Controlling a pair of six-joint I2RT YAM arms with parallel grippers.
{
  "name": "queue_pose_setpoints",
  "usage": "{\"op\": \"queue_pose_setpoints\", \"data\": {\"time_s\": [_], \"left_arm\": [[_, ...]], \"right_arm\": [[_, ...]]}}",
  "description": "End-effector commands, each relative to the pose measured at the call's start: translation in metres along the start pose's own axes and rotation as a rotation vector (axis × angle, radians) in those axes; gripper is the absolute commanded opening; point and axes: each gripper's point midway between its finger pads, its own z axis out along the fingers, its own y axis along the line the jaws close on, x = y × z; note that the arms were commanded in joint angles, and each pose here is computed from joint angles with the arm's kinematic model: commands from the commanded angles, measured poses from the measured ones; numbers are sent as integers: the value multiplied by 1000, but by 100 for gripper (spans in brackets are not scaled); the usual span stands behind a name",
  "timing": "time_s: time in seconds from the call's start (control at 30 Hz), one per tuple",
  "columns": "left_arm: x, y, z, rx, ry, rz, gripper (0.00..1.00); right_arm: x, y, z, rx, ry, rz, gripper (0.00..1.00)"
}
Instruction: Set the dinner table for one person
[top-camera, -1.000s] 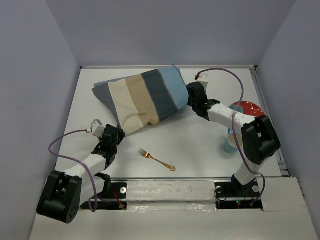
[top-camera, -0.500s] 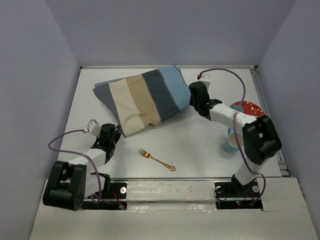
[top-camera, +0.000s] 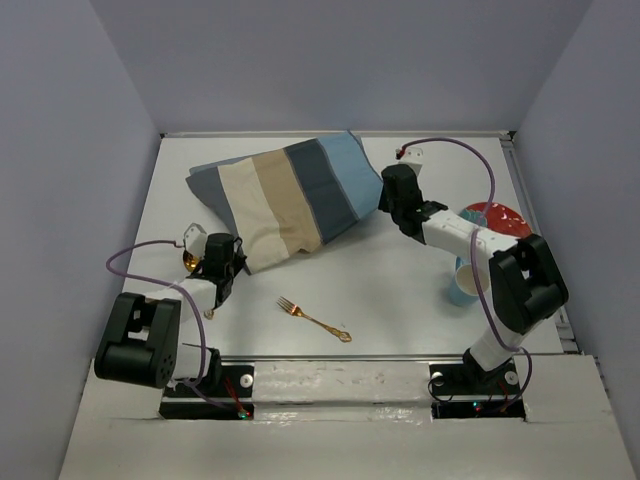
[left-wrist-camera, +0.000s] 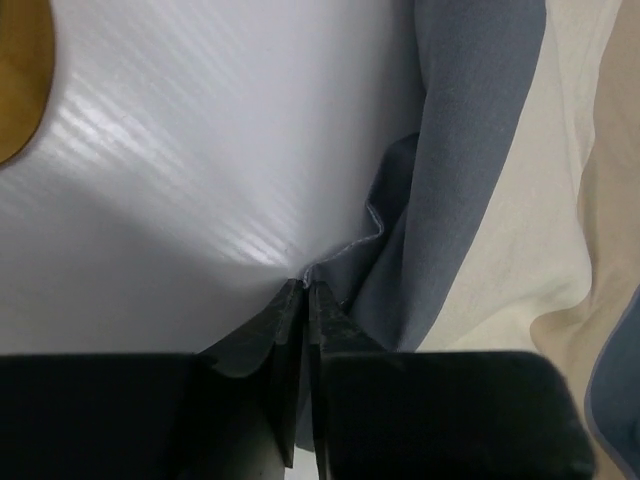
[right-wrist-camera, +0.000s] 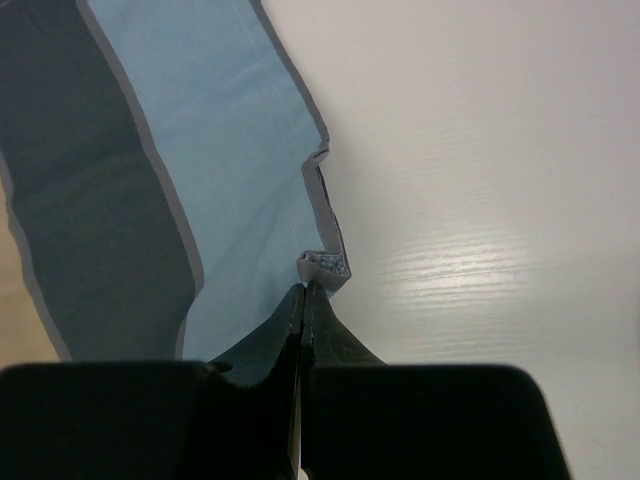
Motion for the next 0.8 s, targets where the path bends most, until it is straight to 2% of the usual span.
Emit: {"op": "queue_pose_setpoints", "data": {"time_s": [0.0,0.03,0.07,0.23,0.37,0.47,0.77], "left_arm": [[-11,-12,8,1,-9,67,12],[-12,-13,8,9,-13,66,3],[-13,-15,7,17,-17,66,0],[-25,-38,-2,109,-35,117,0],[-62,-79,-30,240,-128,91,0],[-105,-111,-65,327,-237,36,0],[-184,-168,-157,536,-426,-41,0]], "right_arm": [[-36,7,-13,-52,-108,48,0],[-37,7,-14,-53,-111,48,0],[-38,6,-15,-52,-114,47,0],[-39,5,-20,-62,-117,48,0],[-51,2,-31,-64,-148,54,0],[-65,-8,-43,-36,-191,41,0],[-124,-47,-99,42,-337,45,0]]}}
